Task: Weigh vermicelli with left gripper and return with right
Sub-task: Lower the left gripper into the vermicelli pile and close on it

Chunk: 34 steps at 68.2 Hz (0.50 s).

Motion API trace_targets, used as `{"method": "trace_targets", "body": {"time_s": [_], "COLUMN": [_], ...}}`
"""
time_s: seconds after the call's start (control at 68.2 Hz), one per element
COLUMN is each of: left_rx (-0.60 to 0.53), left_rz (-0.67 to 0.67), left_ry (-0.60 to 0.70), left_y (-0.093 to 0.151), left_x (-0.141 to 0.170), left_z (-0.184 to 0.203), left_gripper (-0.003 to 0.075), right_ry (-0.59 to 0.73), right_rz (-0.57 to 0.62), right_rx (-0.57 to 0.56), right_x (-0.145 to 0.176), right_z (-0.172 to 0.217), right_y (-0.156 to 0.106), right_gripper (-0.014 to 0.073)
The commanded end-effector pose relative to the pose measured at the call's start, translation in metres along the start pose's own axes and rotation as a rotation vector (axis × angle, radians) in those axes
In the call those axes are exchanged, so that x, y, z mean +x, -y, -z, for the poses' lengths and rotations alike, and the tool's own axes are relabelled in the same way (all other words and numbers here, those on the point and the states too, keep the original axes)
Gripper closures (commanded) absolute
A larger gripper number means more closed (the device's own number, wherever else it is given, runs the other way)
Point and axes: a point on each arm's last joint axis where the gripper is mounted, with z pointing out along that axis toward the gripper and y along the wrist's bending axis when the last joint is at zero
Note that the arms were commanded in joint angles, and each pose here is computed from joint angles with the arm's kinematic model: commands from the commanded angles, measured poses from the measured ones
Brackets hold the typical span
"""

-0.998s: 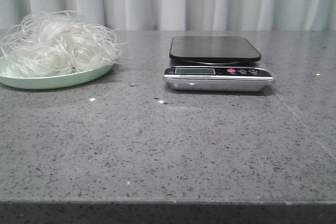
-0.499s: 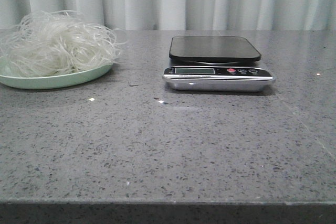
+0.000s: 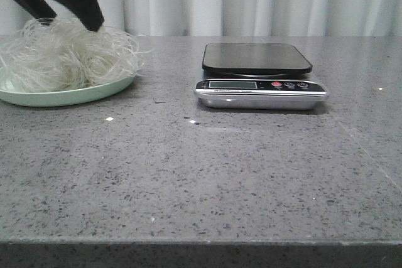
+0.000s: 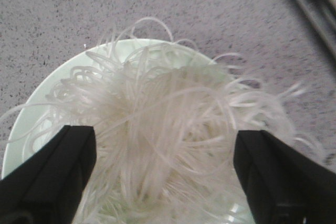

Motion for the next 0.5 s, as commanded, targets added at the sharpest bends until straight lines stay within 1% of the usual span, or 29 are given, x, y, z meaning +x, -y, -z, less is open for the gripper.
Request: {"method": "trace_targets", "body": {"time_s": [0.0,0.205,0.293,0.337,0.352,0.396,0.411,0.455,0.47,0.484], "left_rx": [-0.05,-0.047,-0.04,-0.04,-0.04,-0.038,-0.038,-0.038,-0.038,-0.038], "left_rz": [-0.051,-0.052,-0.046,-0.046,-0.046,-0.046,-0.046,-0.046,-0.046,-0.046], "left_ry": [0.09,0.039,0.024,0.019,0.019,0.012,0.014,0.012,0.012,0.012], "left_y": [-0.003,-0.005,-0.005,-0.005,-0.005,-0.005,-0.005,-0.005,-0.005,-0.005], "left_x": [-0.015,-0.01,-0.009,-0.008,-0.008,-0.007,-0.007,-0.007,-0.007,-0.007], "left_z": [0.006,-0.015,-0.02,-0.021,-0.021,-0.023,-0.023,-0.023,-0.023,-0.023], "left_gripper": [0.0132,0.014,0.0179,0.0228,0.0228,0.0287,0.0296,0.0366,0.0377,0.0408], "right_ry": [0.095,0.091,0.091,0.09,0.09,0.089,0.089,0.089,0.088,0.088], "right_rz": [0.01,0.01,0.01,0.01,0.01,0.01,0.01,0.01,0.01,0.01], "right_rx": [0.019,0.019,0.019,0.018,0.018,0.018,0.018,0.018,0.018,0.018], "right_x": [-0.01,-0.01,-0.01,-0.01,-0.01,-0.01,-0.01,-0.01,-0.009,-0.009], "right_z": [0.002,0.002,0.002,0.002,0.002,0.002,0.002,0.002,0.002,0.002], "right_y": [0.001,0.001,0.001,0.001,0.001,0.001,0.001,0.001,0.001,0.001], "right_gripper": [0.0444,0.0444,0.0444,0.0444,0.0444,0.0444,0.0444,0.0444,0.0444,0.0444]}}
